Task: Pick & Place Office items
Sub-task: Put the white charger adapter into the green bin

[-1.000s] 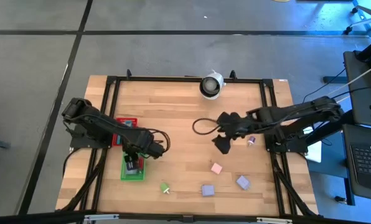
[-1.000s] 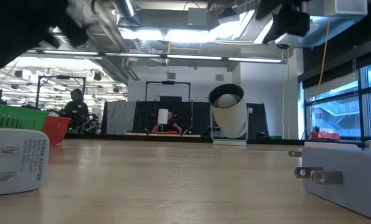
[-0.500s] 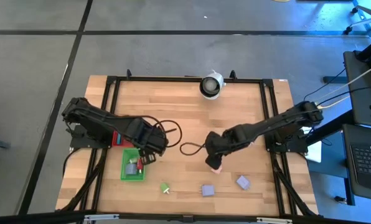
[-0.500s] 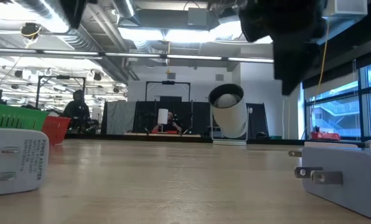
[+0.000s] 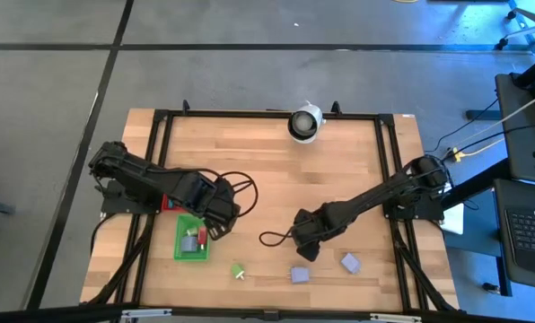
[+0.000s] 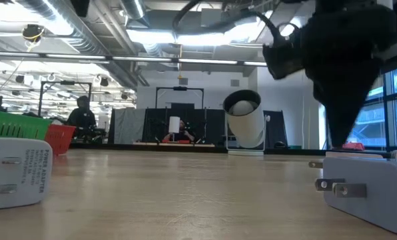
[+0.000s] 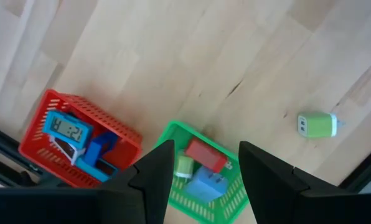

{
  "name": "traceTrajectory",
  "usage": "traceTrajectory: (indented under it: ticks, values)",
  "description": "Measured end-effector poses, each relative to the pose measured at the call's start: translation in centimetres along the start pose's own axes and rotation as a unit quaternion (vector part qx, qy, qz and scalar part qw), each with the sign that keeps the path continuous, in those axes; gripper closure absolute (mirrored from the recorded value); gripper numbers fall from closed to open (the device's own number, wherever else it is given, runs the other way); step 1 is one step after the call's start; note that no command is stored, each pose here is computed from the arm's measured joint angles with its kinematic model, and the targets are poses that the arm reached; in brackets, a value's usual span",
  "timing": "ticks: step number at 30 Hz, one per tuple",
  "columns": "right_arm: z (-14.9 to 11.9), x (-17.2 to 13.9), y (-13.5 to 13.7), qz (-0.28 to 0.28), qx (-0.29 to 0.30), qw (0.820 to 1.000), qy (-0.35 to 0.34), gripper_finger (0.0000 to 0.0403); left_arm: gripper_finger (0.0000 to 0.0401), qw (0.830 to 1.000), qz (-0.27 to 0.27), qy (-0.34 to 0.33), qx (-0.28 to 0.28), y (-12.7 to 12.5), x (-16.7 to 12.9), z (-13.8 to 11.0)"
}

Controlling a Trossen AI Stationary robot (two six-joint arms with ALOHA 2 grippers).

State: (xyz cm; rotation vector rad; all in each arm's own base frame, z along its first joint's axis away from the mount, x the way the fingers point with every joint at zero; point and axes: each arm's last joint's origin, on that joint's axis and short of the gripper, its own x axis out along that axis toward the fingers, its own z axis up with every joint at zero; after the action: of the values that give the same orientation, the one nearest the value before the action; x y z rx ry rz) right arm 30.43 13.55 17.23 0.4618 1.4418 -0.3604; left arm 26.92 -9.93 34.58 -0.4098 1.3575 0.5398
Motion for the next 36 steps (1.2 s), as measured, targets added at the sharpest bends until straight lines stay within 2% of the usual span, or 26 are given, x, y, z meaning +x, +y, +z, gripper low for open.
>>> traceTrajectory:
  ticks: [10,16,19,24,26,31,36]
  values:
    - [0.1,2.5,0.9,0.002,0.013,1.0,0.014,0.0121,0.0232,0.999,0.013,-0.022,0.039,-0.2,-0.1,-0.3]
    - [0.1,3.7,1.0,-0.011,0.012,1.0,0.025,0.0127,0.0233,0.999,0.018,-0.028,0.041,-0.2,-0.1,-0.2]
    - [0.0,3.9,1.0,-0.014,0.017,0.999,0.032,0.0146,0.0233,0.998,0.019,-0.028,0.053,-0.2,-0.1,-0.2]
    - [0.0,3.8,1.0,-0.016,0.024,0.999,0.033,0.0201,0.0233,0.996,0.027,-0.038,0.073,-0.1,-0.1,-0.2]
    - [0.0,3.8,1.0,-0.015,0.024,0.999,0.032,0.0205,0.0233,0.996,0.032,-0.043,0.078,-0.1,-0.1,-0.2]
    - [0.3,2.9,1.4,-0.005,0.012,0.999,0.029,0.0205,0.0232,0.994,0.046,-0.061,0.079,0.0,-0.1,0.1]
    - [1.6,-1.2,1.0,0.019,0.01,0.998,-0.055,0.0205,0.0232,0.992,0.063,-0.084,0.073,0.1,-0.1,0.2]
